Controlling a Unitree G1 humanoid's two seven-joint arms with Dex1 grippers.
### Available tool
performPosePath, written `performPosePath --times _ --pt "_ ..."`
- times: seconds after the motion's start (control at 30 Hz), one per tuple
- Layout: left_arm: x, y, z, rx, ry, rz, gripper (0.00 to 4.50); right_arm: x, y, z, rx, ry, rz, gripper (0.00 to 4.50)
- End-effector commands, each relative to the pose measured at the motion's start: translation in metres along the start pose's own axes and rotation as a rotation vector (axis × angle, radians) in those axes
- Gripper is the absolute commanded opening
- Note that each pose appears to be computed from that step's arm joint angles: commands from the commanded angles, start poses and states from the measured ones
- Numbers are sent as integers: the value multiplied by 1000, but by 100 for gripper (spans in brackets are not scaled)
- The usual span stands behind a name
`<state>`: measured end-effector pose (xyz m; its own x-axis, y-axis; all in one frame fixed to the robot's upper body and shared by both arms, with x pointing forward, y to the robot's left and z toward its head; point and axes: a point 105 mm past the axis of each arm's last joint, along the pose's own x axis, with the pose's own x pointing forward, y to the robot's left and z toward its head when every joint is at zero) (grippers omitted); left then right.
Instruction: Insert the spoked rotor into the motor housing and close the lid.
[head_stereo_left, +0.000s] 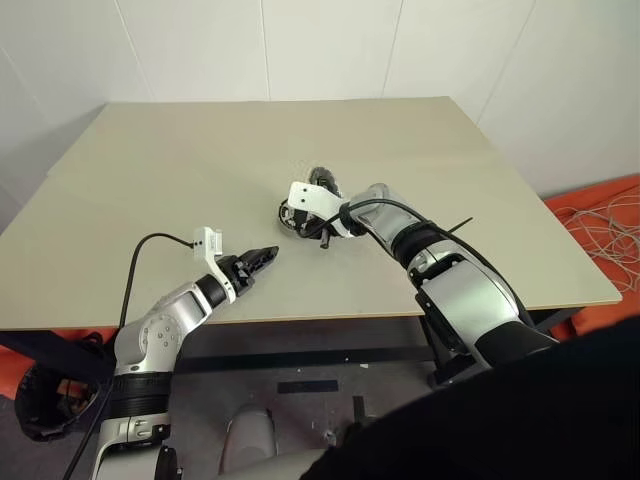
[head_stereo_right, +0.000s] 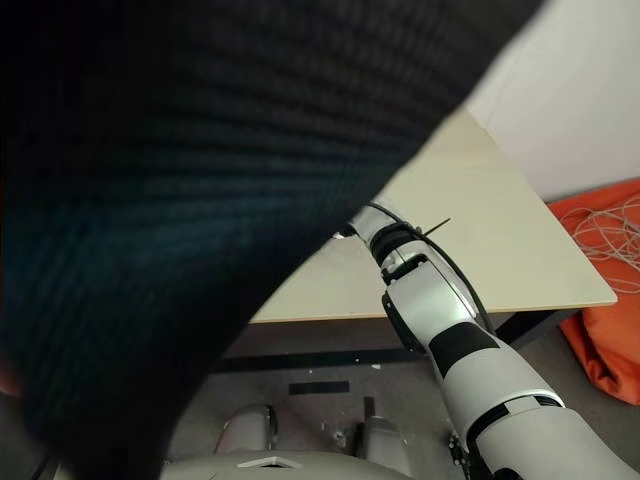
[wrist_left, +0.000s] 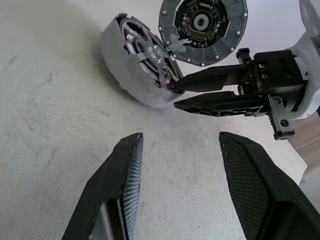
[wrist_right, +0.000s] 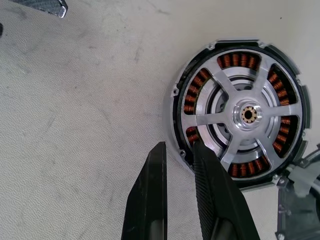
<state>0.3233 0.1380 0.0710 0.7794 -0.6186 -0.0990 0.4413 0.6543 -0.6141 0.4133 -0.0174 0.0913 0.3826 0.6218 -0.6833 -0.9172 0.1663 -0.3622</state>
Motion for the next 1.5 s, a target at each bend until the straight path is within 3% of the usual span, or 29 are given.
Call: performPosePath --times 0.03,0.3,0.43,1.23,1.33,1.5 --pt "1 -6 10 35 -32 -17 255 -5 -7 1 -1 2 -26 84" --pt "1 -6 10 32 -35 -15 255 -6 -10 0 5 6 -45 84" --pt "1 -5 11 32 -37 -10 255 -6 -9 0 -10 8 -41 5" --pt "2 -2 10 31 -41 -4 255 -10 -9 6 -68 -18 -13 5" --pt "2 -2 11 32 -42 -4 255 -9 -9 10 -61 -23 -21 57" --pt "1 -2 10 31 -42 0 255 -8 -11 18 -74 -46 -32 212"
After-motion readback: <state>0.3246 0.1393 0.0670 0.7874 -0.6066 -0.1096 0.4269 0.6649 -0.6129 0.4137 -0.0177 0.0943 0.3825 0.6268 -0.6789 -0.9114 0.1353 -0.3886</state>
